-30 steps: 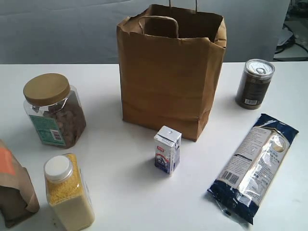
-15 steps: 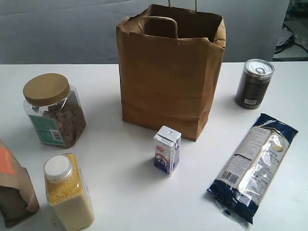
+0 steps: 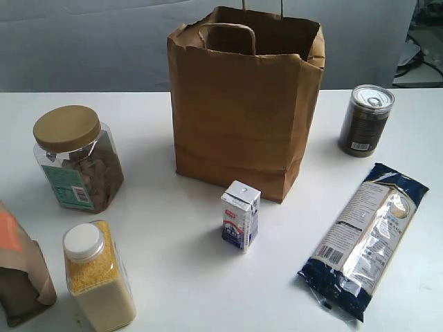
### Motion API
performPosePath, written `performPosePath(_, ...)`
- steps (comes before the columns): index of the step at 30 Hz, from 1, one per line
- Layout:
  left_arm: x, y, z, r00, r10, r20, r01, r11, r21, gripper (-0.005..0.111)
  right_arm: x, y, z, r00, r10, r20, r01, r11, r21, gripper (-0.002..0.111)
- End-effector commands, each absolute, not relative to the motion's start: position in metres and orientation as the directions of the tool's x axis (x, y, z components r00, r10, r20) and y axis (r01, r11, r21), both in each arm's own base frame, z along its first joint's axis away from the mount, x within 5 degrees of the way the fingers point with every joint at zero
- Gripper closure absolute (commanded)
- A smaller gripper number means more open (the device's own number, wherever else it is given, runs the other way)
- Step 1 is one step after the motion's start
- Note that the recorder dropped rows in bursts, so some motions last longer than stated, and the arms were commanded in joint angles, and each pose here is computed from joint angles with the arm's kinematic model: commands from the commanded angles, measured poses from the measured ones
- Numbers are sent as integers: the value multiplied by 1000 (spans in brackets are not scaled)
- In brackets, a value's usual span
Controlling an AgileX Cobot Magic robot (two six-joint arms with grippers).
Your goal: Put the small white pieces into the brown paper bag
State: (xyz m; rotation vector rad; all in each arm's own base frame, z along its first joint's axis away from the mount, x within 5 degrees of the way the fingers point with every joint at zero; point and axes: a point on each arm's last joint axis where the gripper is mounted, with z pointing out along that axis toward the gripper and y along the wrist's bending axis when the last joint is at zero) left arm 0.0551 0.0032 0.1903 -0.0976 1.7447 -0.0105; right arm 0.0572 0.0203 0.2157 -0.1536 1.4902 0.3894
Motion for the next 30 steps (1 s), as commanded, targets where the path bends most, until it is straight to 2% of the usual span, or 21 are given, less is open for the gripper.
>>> performPosePath(1,55,3,190,-168,-83,-982,-54,996,-75,107,53,19,213,26,180,-983,-348,924,160,108)
performPosePath(7,55,3,190,-168,-83,-982,-54,996,-75,107,53,19,213,36,138,-990,-347,931,117,108)
performPosePath(12,55,3,190,-168,-83,-982,-54,996,-75,107,53,20,206,-24,101,-995,-345,933,103,108)
performPosePath(30,55,3,190,-168,-83,-982,-54,996,-75,107,53,20,206,-26,102,-994,-356,928,105,108)
